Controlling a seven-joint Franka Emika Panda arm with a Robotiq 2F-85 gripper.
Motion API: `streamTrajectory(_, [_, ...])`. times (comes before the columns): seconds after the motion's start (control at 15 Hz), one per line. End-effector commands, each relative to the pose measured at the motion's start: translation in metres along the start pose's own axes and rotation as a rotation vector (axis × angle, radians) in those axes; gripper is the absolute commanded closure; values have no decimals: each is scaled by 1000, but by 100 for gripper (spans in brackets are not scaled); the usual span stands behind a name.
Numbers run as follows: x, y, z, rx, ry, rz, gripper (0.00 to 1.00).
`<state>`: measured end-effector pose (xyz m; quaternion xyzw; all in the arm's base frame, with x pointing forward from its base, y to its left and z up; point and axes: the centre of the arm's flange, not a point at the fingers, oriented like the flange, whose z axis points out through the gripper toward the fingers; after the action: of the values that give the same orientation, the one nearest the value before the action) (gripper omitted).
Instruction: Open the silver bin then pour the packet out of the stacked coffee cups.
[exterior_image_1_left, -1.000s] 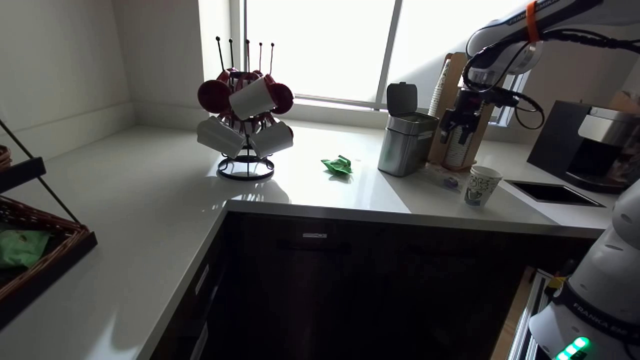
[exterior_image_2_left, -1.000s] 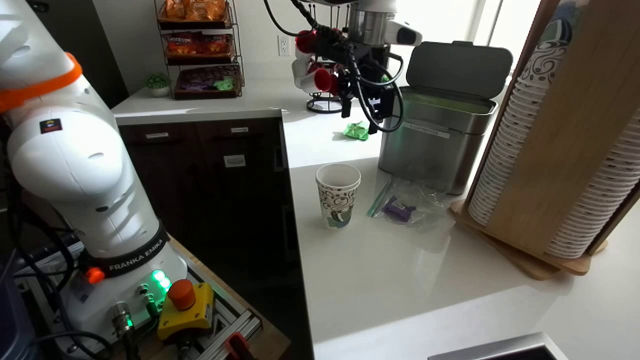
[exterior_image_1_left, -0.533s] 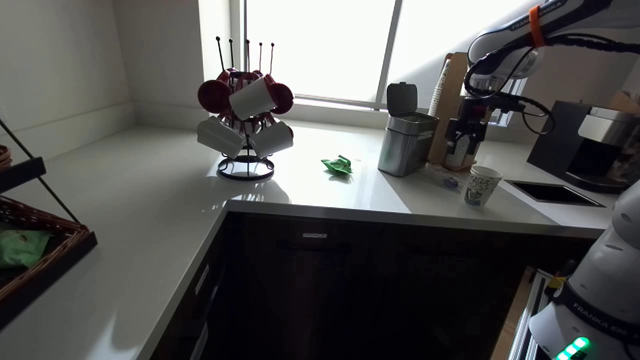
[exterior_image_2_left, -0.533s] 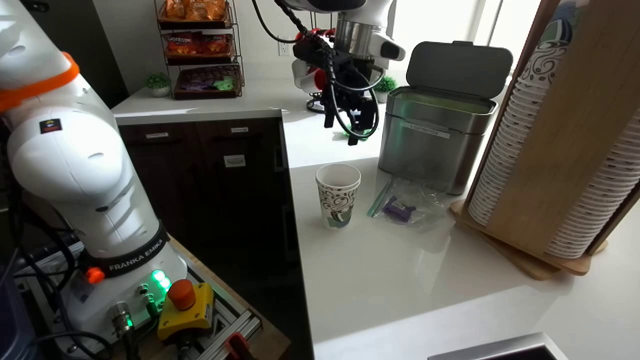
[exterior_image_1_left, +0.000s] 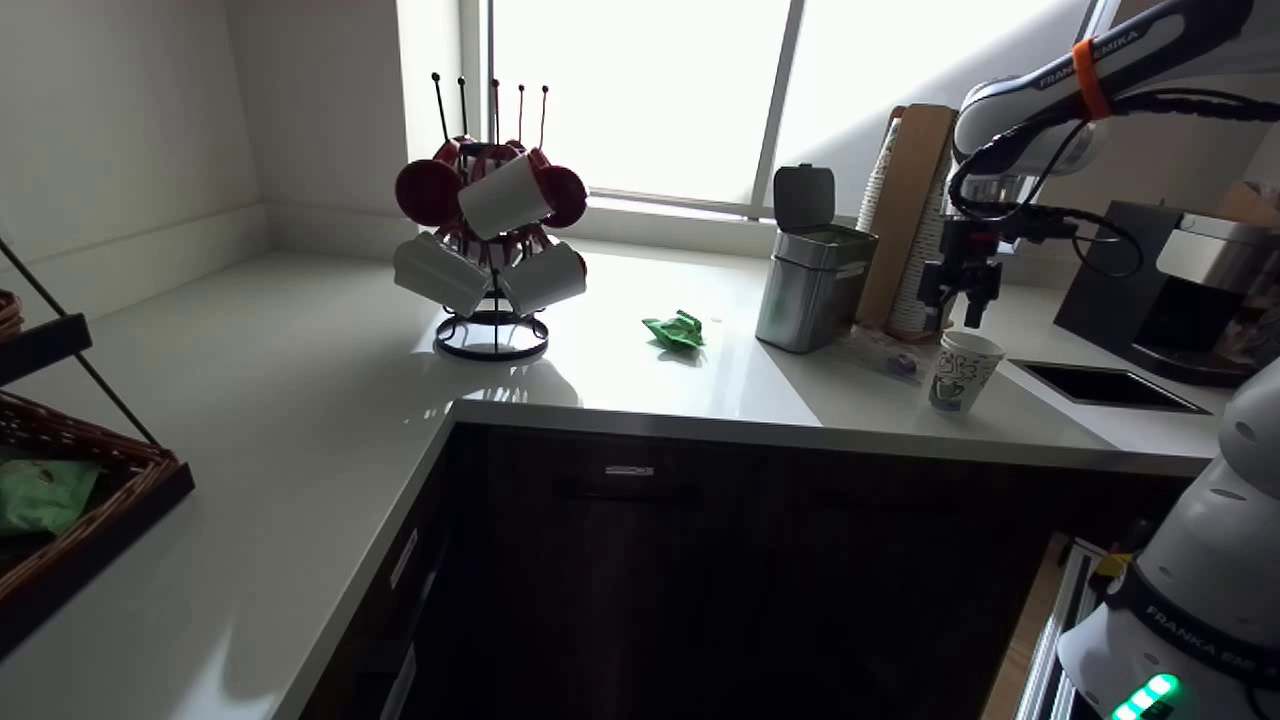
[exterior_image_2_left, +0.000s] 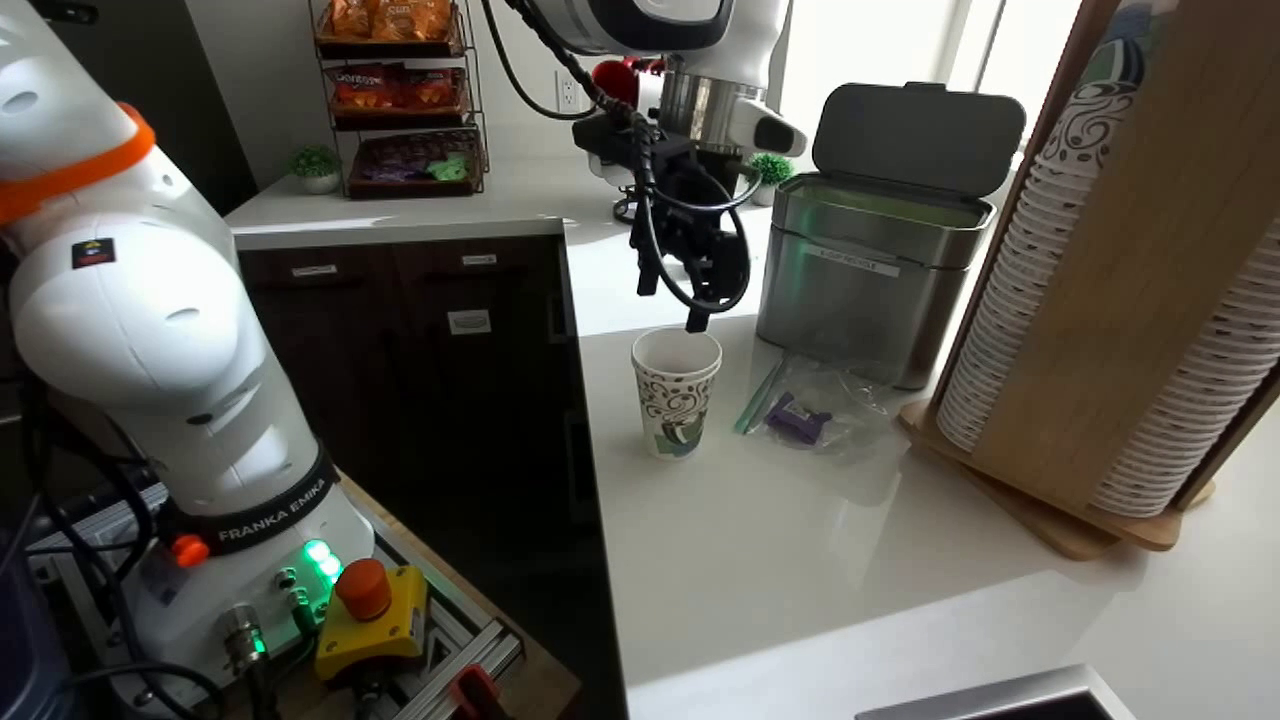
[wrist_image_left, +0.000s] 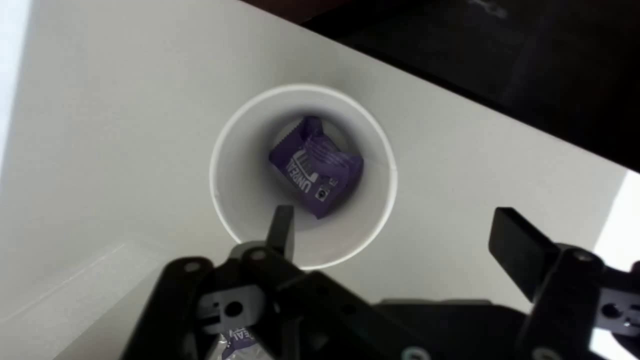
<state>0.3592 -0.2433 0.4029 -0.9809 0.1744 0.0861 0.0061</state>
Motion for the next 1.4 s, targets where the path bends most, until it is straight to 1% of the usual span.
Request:
streamTrajectory(0.0, [-13,4,12,-14,12,-1,0])
streamTrajectory(0.27, [-12,3,15,-16,10,-3,0])
streamTrajectory(0.4, [-12,2,16,-13,6,-2,27])
streamTrajectory(0.47, [-12,2,17,-12,4,-1,34])
streamTrajectory(0.53, [-12,2,18,-13,2,0,44])
streamTrajectory(0.67, [-12,2,19,-12,-3,1,58])
streamTrajectory(0.73, [-12,2,19,-11,-4,1,66])
streamTrajectory(1.0, [-13,3,20,-10,-9,1,96])
streamTrajectory(1.07, [-13,3,20,-10,-10,2,100])
streamTrajectory(1.33, [-15,5,18,-11,-7,4,99])
